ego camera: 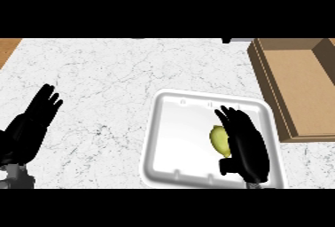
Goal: Pick the lemon from the tray and place it in the cardboard box
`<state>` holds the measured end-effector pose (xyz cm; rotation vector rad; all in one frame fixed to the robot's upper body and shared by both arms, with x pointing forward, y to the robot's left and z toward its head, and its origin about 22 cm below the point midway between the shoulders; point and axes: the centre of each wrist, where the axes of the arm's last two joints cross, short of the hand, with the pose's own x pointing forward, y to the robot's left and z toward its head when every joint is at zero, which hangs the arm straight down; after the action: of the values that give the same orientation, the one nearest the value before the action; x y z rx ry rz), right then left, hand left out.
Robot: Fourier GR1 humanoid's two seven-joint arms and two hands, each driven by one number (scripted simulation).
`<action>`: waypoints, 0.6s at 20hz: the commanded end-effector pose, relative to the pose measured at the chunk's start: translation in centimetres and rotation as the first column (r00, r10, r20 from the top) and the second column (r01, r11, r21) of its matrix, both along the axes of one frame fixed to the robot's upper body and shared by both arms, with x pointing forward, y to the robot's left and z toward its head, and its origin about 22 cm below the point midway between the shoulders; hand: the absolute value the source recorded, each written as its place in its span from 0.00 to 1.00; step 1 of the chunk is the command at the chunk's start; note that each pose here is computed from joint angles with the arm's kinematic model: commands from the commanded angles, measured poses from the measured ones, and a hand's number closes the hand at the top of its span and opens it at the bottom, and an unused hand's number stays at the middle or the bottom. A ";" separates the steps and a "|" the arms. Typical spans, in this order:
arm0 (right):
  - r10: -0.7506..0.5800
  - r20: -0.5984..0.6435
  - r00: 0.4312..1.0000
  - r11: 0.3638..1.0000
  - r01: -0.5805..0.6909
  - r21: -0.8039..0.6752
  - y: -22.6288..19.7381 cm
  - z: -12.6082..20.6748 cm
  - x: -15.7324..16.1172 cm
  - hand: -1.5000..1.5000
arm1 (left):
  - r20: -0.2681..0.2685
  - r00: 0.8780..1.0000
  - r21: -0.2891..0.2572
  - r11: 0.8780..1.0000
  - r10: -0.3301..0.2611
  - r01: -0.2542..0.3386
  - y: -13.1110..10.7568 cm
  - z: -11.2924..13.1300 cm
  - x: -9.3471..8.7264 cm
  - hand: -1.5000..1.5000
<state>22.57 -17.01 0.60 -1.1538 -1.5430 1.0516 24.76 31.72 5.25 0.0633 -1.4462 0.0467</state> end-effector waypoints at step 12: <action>0.084 0.098 0.992 0.994 -0.077 -0.073 0.4 -0.6 2.1 1.00 | 0.022 1.000 -0.011 1.000 0.002 -0.001 -0.9 0.1 0.2 0.50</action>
<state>24.02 -16.93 0.06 -1.1930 -1.6457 1.1114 24.45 31.61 5.50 0.0624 -1.4457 0.0451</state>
